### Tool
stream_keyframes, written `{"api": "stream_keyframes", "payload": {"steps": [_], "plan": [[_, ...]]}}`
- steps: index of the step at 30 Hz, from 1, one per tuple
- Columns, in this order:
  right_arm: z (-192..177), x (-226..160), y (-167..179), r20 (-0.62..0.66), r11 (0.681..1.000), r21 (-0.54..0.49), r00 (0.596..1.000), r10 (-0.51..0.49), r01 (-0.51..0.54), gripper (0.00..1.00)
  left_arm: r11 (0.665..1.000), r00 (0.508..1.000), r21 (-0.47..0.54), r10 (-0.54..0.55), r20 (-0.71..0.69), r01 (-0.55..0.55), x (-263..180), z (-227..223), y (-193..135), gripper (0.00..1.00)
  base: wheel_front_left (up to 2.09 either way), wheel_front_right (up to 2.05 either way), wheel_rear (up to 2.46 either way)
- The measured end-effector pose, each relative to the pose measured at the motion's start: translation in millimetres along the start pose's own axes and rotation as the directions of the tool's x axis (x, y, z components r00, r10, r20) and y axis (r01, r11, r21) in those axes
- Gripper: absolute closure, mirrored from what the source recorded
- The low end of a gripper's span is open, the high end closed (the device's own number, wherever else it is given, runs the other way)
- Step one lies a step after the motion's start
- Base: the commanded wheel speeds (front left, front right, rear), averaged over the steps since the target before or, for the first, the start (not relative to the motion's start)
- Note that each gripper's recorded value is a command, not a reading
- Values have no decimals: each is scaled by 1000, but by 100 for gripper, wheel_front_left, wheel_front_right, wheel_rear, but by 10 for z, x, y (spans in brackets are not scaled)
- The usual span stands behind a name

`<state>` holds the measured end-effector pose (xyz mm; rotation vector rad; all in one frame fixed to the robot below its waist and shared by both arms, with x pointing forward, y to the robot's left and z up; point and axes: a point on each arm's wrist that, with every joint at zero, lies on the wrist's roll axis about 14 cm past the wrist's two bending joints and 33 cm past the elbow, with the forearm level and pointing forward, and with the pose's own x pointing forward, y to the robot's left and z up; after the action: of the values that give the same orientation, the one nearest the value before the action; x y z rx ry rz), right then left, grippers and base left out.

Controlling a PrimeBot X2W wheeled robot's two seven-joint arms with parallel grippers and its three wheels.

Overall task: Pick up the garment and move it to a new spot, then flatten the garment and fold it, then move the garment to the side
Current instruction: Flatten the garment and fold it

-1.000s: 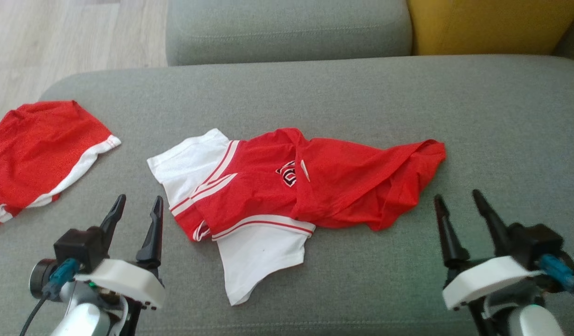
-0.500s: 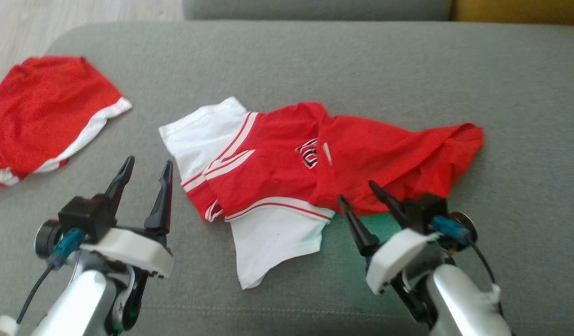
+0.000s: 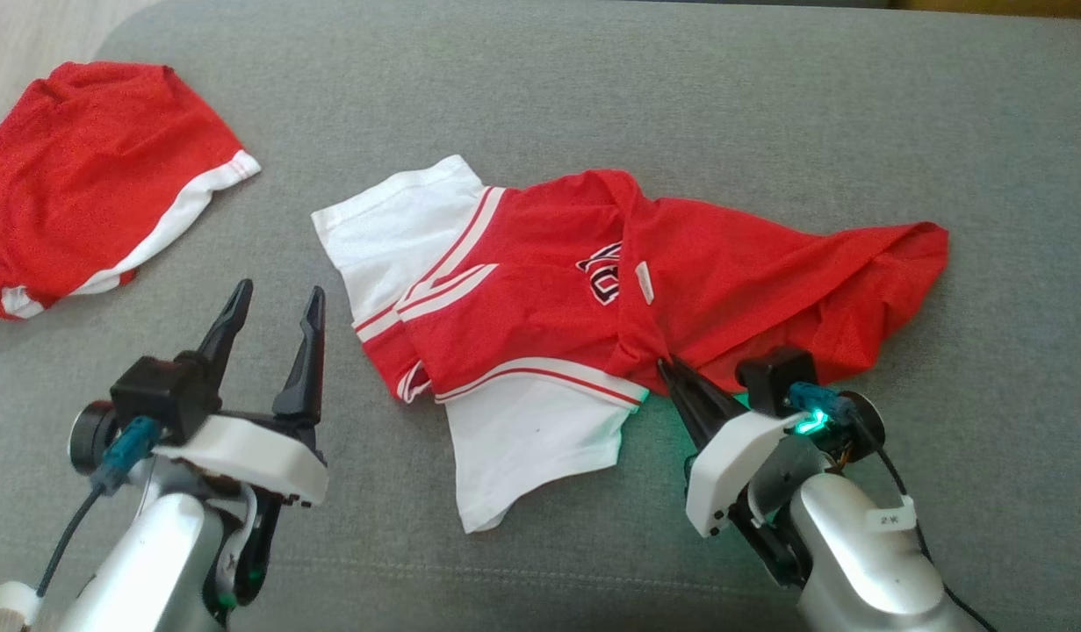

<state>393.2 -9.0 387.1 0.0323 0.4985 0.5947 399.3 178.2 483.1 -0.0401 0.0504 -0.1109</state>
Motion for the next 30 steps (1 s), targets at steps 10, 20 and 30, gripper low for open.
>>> {"api": "stream_keyframes", "payload": {"steps": [10, 20, 30], "plan": [[337, -138, -377, 125, 993, 19, 985, -118, 117, 100, 1000, 1000, 2, -13, 16, 13, 67, 39, -54, 0, 0, 0, 0], [653, -707, -1222, 190, 921, -45, 908, -372, 387, 100, 999, 999, 0, -35, 35, 35, 122, 91, -136, 0, 0, 0, 0], [897, -833, -1693, 208, 861, -149, 867, -454, 486, 100, 999, 999, -7, -34, 23, 34, 166, 29, -125, 0, 0, 0, 0]]}}
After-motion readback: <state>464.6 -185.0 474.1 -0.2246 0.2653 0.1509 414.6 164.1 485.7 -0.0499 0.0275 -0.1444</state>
